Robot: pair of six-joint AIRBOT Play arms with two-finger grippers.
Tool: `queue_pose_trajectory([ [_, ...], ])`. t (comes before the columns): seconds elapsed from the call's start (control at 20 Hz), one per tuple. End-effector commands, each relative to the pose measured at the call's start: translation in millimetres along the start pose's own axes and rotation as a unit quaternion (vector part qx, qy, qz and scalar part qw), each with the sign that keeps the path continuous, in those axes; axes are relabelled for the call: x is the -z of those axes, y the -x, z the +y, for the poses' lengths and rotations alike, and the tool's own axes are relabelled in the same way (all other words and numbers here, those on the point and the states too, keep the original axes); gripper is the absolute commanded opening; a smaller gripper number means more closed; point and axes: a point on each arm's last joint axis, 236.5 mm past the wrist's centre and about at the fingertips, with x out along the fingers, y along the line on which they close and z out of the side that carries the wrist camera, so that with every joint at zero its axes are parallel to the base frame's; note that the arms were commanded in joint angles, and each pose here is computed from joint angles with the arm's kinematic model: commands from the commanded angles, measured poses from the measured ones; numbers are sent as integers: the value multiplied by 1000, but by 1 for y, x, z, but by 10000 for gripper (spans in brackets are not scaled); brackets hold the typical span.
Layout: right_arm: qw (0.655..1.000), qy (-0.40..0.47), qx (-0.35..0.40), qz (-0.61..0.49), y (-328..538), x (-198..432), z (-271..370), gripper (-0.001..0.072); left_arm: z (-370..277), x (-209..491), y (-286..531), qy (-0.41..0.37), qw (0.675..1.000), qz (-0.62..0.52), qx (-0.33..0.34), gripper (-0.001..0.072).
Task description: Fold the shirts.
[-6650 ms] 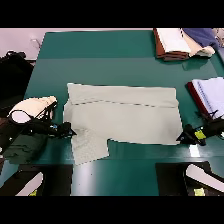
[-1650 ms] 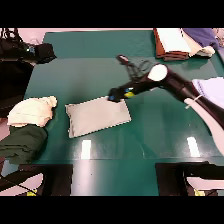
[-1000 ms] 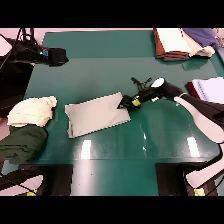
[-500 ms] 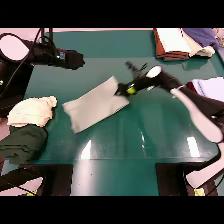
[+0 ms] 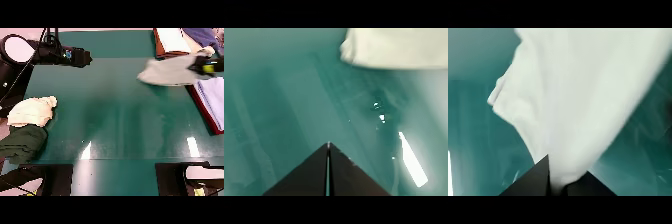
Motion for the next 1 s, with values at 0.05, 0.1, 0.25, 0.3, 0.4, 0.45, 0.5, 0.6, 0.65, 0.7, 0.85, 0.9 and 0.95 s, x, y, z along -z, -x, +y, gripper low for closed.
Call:
queue_pose_trajectory([
  [0.05, 991, -96, 53, -80, 62, -42, -109, 16, -2, -3, 0, 14, 1000, -6, 3, 24],
  [0.1, 989, -105, 51, -91, 67, -50, -117, 16, -2, -3, 0, 17, 1000, -6, 3, 24],
  [0.25, 987, -92, 49, -124, 80, -82, -118, 15, -2, -2, 0, 27, 1000, -5, 3, 24],
  [0.3, 986, -80, 48, -140, 86, -95, -111, 15, -2, -3, 0, 27, 1000, -5, 3, 24],
  [0.4, 982, -49, 47, -179, 104, -122, -91, 15, -2, -2, 0, 27, 1000, -4, 3, 24],
  [0.45, 979, -34, 45, -197, 116, -135, -80, 15, -2, -2, 0, 26, 1000, -4, 3, 24],
  [0.5, 976, -19, 46, -210, 127, -144, -71, 16, -2, -2, 0, 27, 1000, -4, 3, 24],
  [0.6, 974, 0, 45, -224, 145, -154, -57, 15, -2, -1, 0, 26, 1000, -3, 3, 24],
  [0.65, 974, 8, 45, -223, 151, -154, -52, 16, -2, 0, 0, 26, 1000, 0, 3, 24],
  [0.7, 974, 15, 61, -219, 157, -151, -56, 16, -2, 1, 0, 26, 1000, 3, 3, 24],
  [0.85, 975, 20, 116, -191, 164, -129, -78, 15, -2, 8, 0, 25, 1000, 17, 3, 25],
  [0.9, 976, 9, 122, -181, 165, -119, -87, 16, -2, 10, 0, 25, 999, 21, 3, 25],
  [0.95, 977, -6, 127, -169, 165, -106, -98, 16, -2, 12, 0, 24, 999, 25, 3, 24],
])
